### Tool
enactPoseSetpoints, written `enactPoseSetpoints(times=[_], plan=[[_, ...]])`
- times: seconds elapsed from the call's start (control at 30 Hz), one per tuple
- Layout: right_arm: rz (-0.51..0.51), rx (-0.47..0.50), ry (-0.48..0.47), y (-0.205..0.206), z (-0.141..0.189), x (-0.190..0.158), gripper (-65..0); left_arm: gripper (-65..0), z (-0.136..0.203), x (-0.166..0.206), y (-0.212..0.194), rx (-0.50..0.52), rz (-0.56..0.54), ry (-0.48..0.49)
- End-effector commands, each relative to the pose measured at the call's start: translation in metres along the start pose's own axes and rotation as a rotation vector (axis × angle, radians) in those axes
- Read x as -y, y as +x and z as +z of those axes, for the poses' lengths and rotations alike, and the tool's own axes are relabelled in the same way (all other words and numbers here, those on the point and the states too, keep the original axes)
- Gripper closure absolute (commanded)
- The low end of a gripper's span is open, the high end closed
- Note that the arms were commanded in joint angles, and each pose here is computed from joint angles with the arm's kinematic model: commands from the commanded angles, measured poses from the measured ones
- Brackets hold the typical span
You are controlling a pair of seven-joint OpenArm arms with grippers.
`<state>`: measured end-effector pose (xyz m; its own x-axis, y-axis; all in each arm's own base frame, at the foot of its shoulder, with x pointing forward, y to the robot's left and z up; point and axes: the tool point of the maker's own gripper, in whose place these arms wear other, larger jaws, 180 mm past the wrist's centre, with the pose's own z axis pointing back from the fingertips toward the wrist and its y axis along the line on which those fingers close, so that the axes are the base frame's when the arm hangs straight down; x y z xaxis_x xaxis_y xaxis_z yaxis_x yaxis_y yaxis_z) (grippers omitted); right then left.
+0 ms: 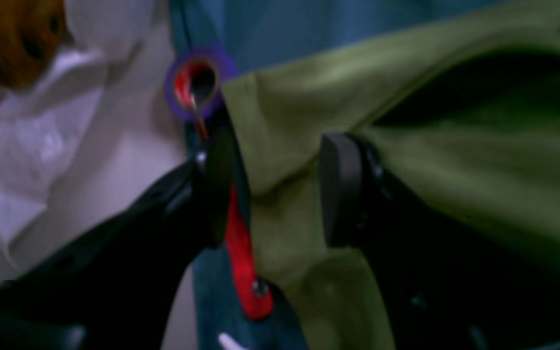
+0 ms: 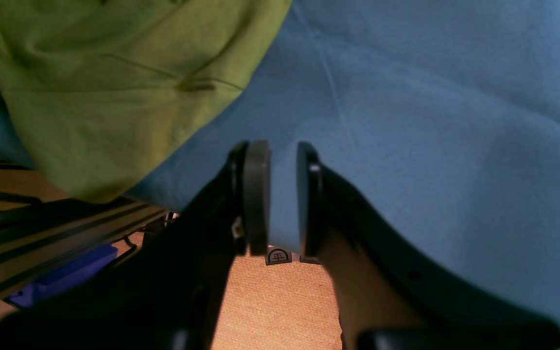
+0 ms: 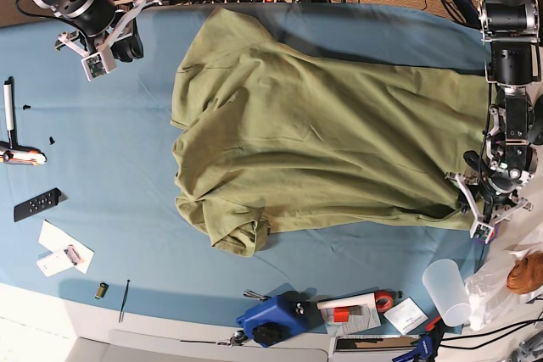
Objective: Layout the t-shirt on the table in an organized manner, then fold the t-shirt properly
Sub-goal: 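Grasp the shirt corner with the left gripper and pull it outward, then release the right gripper and grasp the shirt side near the sleeve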
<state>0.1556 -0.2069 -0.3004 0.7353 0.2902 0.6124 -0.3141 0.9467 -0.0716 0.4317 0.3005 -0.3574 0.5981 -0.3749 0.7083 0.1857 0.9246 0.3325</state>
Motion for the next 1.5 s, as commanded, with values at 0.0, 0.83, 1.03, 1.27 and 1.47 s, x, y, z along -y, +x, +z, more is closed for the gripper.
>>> enactPoseSetpoints(times=[0.0,0.83,1.03,1.27,1.47], plan=[[0.014,0.03,-0.009,0.007,0.003,0.002,-10.6,-29.2,0.004,-0.013,0.023,0.063,0.004,0.013],[0.036,0.129,-0.054,0.028,0.004,0.01,-10.6,-29.2,0.004,-0.009,0.046,0.134,0.005,-0.016],[0.034,0.308,-0.23,0.088,0.006,0.052,-10.5,-29.2,0.019,-0.041,0.003,-0.103,0.075,0.003],[-0.114,0.33,-0.197,0.095,-0.038,0.091,-10.5,-29.2,0.065,-0.122,-0.024,-0.134,0.161,0.101],[-0.225,0.37,-0.059,0.115,-0.082,0.109,-10.6,-29.2,0.1,-0.15,-0.032,-0.03,0.34,0.032]])
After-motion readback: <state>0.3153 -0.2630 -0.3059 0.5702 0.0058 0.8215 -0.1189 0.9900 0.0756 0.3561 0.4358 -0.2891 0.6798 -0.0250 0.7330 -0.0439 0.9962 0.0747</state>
